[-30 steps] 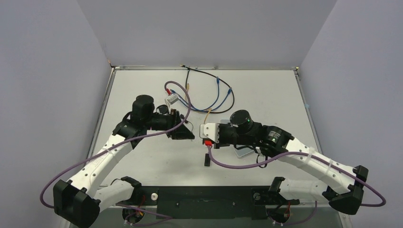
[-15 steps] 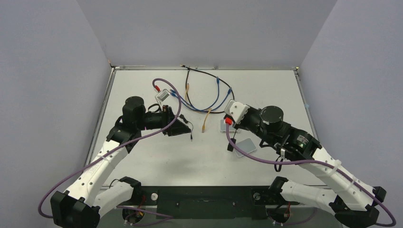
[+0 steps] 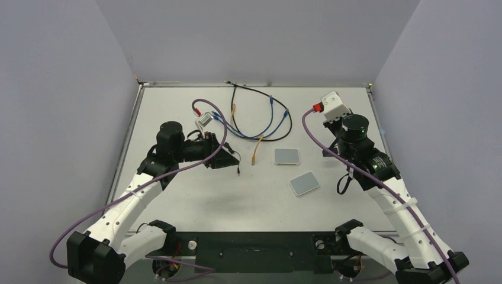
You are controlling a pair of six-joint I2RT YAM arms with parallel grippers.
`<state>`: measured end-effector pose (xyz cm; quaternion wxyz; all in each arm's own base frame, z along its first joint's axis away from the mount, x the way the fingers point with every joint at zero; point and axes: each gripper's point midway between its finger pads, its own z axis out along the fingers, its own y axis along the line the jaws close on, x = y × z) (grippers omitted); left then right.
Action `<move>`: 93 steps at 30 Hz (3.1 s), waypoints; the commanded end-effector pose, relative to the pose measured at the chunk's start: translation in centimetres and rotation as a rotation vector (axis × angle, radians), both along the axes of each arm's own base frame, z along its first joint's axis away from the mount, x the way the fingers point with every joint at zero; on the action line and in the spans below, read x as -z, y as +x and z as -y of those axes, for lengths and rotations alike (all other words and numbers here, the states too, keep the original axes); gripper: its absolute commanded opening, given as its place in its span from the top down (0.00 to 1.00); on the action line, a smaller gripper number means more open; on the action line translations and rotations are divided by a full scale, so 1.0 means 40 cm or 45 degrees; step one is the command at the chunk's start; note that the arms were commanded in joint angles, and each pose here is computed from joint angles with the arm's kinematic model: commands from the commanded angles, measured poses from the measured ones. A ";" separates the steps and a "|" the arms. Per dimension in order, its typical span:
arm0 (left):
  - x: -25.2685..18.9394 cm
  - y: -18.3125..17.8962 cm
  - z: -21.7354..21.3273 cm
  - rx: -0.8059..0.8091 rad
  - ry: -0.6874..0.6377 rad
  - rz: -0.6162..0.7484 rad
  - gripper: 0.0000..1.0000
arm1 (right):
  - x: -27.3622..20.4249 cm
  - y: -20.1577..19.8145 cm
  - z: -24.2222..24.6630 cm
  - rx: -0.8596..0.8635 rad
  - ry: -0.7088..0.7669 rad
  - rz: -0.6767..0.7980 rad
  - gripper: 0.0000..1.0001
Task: Insert the plug into the switch port
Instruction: Pick up the power from the center of the board, then move the switch port to the center of the board.
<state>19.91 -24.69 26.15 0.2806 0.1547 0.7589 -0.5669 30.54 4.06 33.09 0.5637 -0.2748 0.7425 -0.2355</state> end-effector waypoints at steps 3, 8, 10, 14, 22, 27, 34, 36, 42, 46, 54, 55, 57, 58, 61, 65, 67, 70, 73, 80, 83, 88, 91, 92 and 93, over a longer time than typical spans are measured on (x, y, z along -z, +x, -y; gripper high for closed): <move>-0.002 0.015 0.002 -0.028 -0.042 0.019 0.56 | 0.047 0.023 0.132 0.363 0.072 0.014 1.00; 0.027 0.016 0.000 -0.036 -0.024 -0.012 0.56 | 0.198 0.016 0.134 0.399 0.184 -0.131 1.00; 0.039 0.017 0.001 -0.037 -0.016 -0.024 0.56 | 0.259 0.001 0.125 0.387 0.201 -0.202 1.00; 0.060 0.030 0.005 -0.054 -0.018 -0.057 0.56 | 0.362 -0.034 0.113 0.358 0.177 -0.378 1.00; 0.104 0.042 0.009 -0.074 -0.001 -0.133 0.56 | 0.501 -0.059 0.030 0.172 0.194 -0.714 1.00; 0.118 0.040 0.006 -0.087 0.006 -0.159 0.56 | 0.572 -0.055 0.014 0.161 0.161 -0.858 1.00; 0.134 0.036 0.002 -0.098 0.017 -0.178 0.56 | 0.659 -0.057 -0.022 0.114 0.169 -1.043 1.00; 0.138 0.035 0.001 -0.100 0.022 -0.178 0.56 | 0.675 -0.068 -0.039 0.081 0.185 -1.102 1.00; 0.146 0.035 -0.003 -0.117 0.029 -0.185 0.56 | 0.712 -0.088 -0.077 0.054 0.187 -1.218 1.00; 0.147 0.035 -0.005 -0.129 0.029 -0.189 0.56 | 0.722 -0.093 -0.113 0.021 0.176 -1.232 1.00; 0.151 0.036 -0.012 -0.152 0.039 -0.196 0.56 | 0.737 -0.106 -0.218 -0.088 0.278 -1.305 1.00; 0.152 0.035 -0.012 -0.154 0.040 -0.197 0.56 | 0.739 -0.108 -0.237 -0.095 0.305 -1.321 1.00; 0.151 0.035 -0.015 -0.160 0.040 -0.197 0.56 | 0.743 -0.113 -0.269 -0.111 0.347 -1.346 1.00; 0.153 0.035 -0.016 -0.166 0.043 -0.199 0.56 | 0.745 -0.117 -0.280 -0.111 0.364 -1.355 1.00; 0.152 0.034 -0.020 -0.179 0.044 -0.198 0.56 | 0.746 -0.131 -0.327 -0.168 0.387 -1.355 1.00; 0.161 0.029 -0.025 -0.196 0.045 -0.214 0.56 | 0.726 -0.131 -0.367 -0.190 0.453 -1.286 1.00; 0.167 0.023 -0.026 -0.189 0.046 -0.220 0.56 | 0.705 -0.116 -0.362 -0.150 0.478 -1.211 1.00; 0.188 0.005 -0.028 -0.169 0.070 -0.260 0.57 | 0.645 -0.083 -0.326 -0.023 0.526 -1.025 1.00; 0.206 -0.012 -0.022 -0.142 0.101 -0.280 0.57 | 0.597 -0.073 -0.289 0.081 0.589 -0.879 1.00; 0.238 -0.043 0.023 -0.110 0.167 -0.279 0.57 | 0.573 -0.145 -0.203 0.335 0.717 -0.766 1.00; 0.256 -0.059 0.045 -0.089 0.175 -0.301 0.57 | 0.607 -0.188 -0.207 0.399 0.833 -0.804 1.00; 0.262 -0.064 0.076 -0.063 0.140 -0.300 0.57 | 0.629 -0.230 -0.213 0.440 0.960 -0.825 1.00; 0.271 -0.064 0.081 -0.058 0.143 -0.309 0.57 | 0.665 -0.262 -0.208 0.473 0.984 -0.863 1.00; 0.269 -0.063 0.083 -0.055 0.141 -0.307 0.57 | 0.676 -0.270 -0.206 0.483 0.981 -0.874 1.00; 0.270 -0.062 0.085 -0.053 0.141 -0.306 0.57 | 0.694 -0.282 -0.202 0.499 0.970 -0.893 1.00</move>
